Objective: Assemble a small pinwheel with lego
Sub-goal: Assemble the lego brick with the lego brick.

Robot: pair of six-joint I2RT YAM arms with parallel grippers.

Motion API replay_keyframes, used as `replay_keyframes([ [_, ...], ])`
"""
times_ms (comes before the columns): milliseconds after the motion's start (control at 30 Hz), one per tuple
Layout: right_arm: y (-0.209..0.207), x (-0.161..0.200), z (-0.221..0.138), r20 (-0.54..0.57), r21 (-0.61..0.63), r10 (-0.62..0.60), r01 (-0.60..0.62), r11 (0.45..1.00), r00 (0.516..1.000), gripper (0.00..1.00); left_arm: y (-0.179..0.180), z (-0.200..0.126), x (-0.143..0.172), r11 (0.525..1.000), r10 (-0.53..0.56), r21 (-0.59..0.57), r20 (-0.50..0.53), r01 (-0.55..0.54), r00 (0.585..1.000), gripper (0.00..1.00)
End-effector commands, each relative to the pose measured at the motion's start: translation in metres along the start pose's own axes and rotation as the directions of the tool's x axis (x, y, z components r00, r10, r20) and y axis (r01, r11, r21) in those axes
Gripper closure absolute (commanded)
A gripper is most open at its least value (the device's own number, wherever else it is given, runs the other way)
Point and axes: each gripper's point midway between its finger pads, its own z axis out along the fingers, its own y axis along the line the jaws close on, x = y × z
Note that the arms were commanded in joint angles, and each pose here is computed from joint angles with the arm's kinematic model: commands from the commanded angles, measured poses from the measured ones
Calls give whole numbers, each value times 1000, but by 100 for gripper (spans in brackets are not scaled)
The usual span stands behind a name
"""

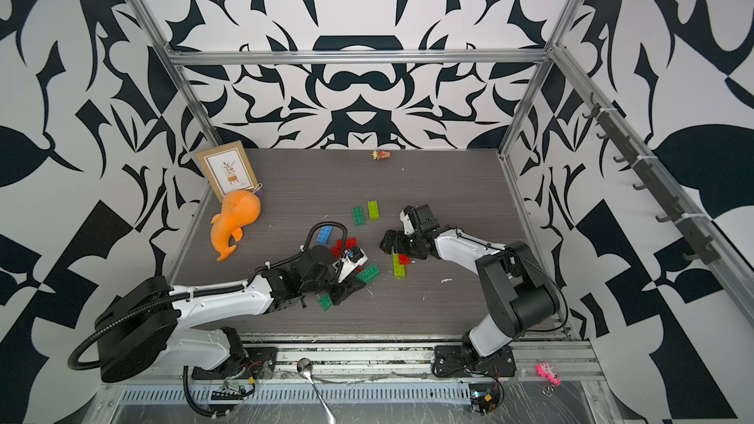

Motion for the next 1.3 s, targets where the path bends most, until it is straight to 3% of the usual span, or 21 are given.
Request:
replay_keyframes([
  [0, 14, -19, -15, 75, -11, -47, 48, 999, 996, 4, -3, 13, -7, 998, 51, 33, -16, -51, 999, 77],
  [100, 10, -24, -35, 146, 25, -52, 49, 998, 988, 3, -15, 26, -3, 987, 106, 129, -96, -94, 990, 79],
  [200, 7, -21, -53, 198, 24, -34, 30, 999, 980, 2, -12, 37, -6, 978, 175, 131, -95, -162, 980, 79],
  [367, 1, -1, -65, 175, 15, -16, 13, 1000, 985, 2, -8, 46, -13, 952, 278, 164, -114, -258, 954, 79],
  [533, -3, 8, -74, 169, 35, -29, 23, 999, 985, 1, 17, 57, -13, 952, 286, 172, -194, -254, 939, 80],
  [1267, -24, 16, -59, 101, 120, -39, 27, 992, 994, 9, 39, 85, -22, 954, 265, 210, -252, -215, 931, 80],
])
